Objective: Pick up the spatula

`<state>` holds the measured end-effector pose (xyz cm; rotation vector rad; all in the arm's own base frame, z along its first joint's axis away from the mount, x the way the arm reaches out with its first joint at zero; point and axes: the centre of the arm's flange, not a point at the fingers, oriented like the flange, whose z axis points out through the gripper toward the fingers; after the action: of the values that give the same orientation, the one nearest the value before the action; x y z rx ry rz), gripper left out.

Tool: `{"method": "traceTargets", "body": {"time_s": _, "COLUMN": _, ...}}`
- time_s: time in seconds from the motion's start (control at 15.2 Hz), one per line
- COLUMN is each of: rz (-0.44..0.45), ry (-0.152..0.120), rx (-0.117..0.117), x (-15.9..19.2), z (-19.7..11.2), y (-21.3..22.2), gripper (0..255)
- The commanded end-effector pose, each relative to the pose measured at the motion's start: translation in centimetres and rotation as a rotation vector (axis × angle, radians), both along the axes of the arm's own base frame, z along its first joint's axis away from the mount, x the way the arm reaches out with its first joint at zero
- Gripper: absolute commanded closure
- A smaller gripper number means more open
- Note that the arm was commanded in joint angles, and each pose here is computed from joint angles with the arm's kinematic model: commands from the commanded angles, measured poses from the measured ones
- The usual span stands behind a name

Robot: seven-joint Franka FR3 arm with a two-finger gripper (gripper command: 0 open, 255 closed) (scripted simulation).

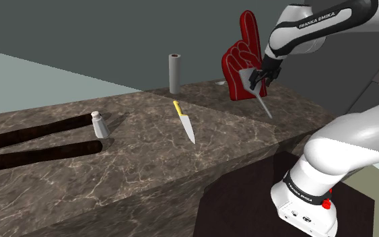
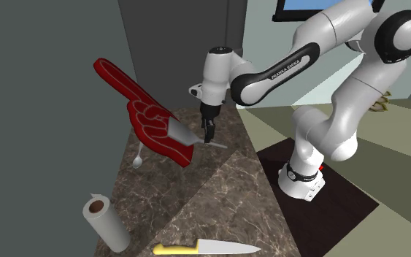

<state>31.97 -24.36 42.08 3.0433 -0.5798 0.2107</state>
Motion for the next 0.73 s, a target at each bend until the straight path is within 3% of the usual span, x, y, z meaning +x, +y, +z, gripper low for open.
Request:
{"method": "traceTargets", "body": {"time_s": 0.0, "rz": -0.024, "ry": -0.011, "rx": -0.006, "x": -0.1, "z": -1.3, "y": -2.3, "gripper": 0}}
{"method": "traceTargets", "body": {"time_s": 0.66, "rz": -0.041, "ry": -0.017, "rx": -0.009, "x": -0.3, "z": -6.2, "y": -3.9, "gripper": 0}}
